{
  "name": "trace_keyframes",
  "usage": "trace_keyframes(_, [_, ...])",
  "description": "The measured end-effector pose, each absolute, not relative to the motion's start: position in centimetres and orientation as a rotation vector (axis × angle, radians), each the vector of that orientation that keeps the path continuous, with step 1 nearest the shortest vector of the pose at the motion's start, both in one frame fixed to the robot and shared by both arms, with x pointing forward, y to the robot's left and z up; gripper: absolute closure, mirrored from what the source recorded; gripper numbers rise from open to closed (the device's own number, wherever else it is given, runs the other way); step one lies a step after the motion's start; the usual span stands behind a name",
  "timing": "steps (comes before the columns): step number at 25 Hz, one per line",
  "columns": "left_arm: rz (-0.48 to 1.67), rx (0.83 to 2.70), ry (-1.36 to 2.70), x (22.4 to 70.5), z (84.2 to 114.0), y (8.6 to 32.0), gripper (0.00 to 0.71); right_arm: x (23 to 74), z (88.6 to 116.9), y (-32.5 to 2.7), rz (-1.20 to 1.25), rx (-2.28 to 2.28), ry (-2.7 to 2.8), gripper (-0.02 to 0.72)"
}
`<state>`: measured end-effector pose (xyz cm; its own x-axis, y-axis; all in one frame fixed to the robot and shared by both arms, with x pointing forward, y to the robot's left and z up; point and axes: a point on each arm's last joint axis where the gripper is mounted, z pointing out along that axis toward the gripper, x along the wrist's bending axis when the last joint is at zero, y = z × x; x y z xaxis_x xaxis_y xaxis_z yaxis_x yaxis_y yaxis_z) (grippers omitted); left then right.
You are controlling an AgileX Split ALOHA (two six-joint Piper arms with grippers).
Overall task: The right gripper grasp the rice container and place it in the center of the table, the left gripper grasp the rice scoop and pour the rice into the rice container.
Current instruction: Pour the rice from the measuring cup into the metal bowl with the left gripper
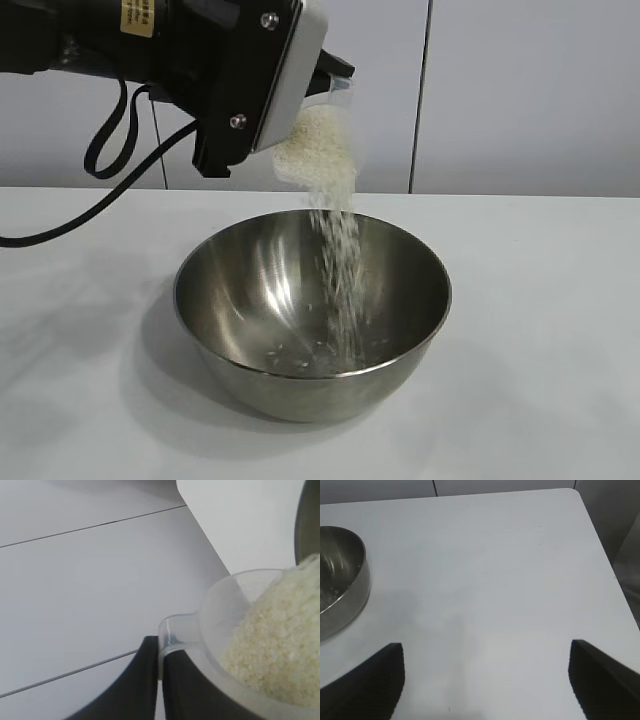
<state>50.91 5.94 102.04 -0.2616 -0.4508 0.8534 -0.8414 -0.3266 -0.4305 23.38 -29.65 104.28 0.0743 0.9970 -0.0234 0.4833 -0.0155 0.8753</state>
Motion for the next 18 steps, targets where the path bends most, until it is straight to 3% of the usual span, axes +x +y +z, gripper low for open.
trace_keyframes(8, [1.603, 1.545, -1.868, 50.47, 101.35, 5.94, 0.699, 23.38, 104.28, -29.65, 0.864, 1.602, 1.507, 0.093])
trace_keyframes(18, [1.595, 1.513, -1.924, 50.34, 101.22, 5.93, 0.699, 23.38, 104.28, -29.65, 0.864, 1.602, 1.507, 0.093])
